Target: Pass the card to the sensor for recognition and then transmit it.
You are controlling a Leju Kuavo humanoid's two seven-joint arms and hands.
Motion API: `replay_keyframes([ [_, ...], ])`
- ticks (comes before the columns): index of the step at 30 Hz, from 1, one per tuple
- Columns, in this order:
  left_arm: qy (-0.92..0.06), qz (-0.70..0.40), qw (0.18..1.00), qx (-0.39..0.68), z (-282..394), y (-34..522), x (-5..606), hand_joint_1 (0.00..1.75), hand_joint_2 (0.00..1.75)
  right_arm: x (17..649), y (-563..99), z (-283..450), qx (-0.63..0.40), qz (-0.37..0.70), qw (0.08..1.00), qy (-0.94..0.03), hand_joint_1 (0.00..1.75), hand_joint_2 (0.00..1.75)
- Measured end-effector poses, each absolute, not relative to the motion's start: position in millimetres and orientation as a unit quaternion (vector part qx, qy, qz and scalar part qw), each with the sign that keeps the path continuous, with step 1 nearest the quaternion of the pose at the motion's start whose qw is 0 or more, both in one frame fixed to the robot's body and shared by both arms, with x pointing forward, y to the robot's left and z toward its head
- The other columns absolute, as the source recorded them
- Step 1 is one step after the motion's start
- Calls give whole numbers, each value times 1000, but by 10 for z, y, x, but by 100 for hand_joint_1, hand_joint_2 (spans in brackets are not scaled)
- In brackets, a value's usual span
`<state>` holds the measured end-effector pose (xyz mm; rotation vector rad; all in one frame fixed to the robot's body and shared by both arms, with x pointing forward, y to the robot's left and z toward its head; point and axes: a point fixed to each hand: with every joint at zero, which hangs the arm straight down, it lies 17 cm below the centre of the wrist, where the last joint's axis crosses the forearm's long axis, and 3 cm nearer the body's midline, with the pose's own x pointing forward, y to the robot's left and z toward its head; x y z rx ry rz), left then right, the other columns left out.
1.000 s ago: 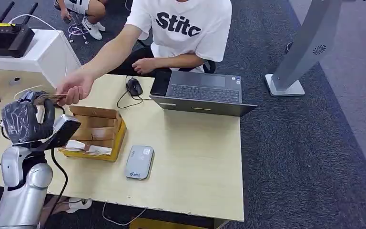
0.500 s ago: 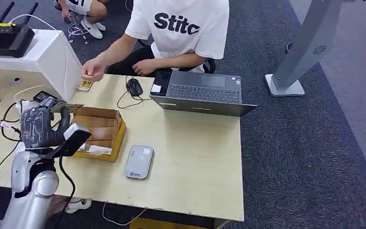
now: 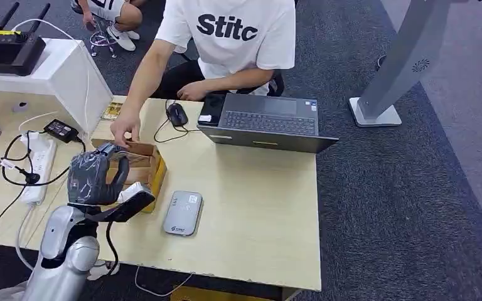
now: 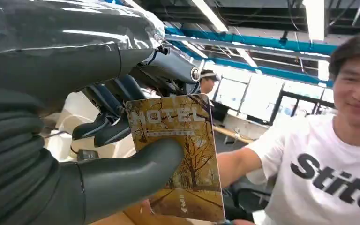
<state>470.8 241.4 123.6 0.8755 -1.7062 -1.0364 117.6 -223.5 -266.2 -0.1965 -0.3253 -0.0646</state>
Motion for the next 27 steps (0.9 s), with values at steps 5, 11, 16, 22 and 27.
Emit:
replay_keyframes([
  [5, -689, -444, 458, 344, 1128, 2241, 4657, 175, 175, 1132, -2283, -2685, -82, -32, 983, -163, 0, 175],
  [11, -679, -456, 471, 330, 930, 2123, 4611, 175, 175, 1130, -2372, -2696, -87, -26, 983, -162, 0, 175],
  [16, -672, -461, 482, 322, 797, 2064, 4587, 175, 175, 1156, -2428, -2696, -91, -24, 982, -163, 0, 175],
  [22, -663, -458, 498, 320, 642, 2061, 4565, 175, 175, 1186, -2438, -2693, -92, -14, 982, -163, 0, 175],
  [27, -654, -458, 513, 314, 483, 2044, 4532, 175, 175, 1202, -2439, -2692, -92, -8, 983, -161, 0, 175],
])
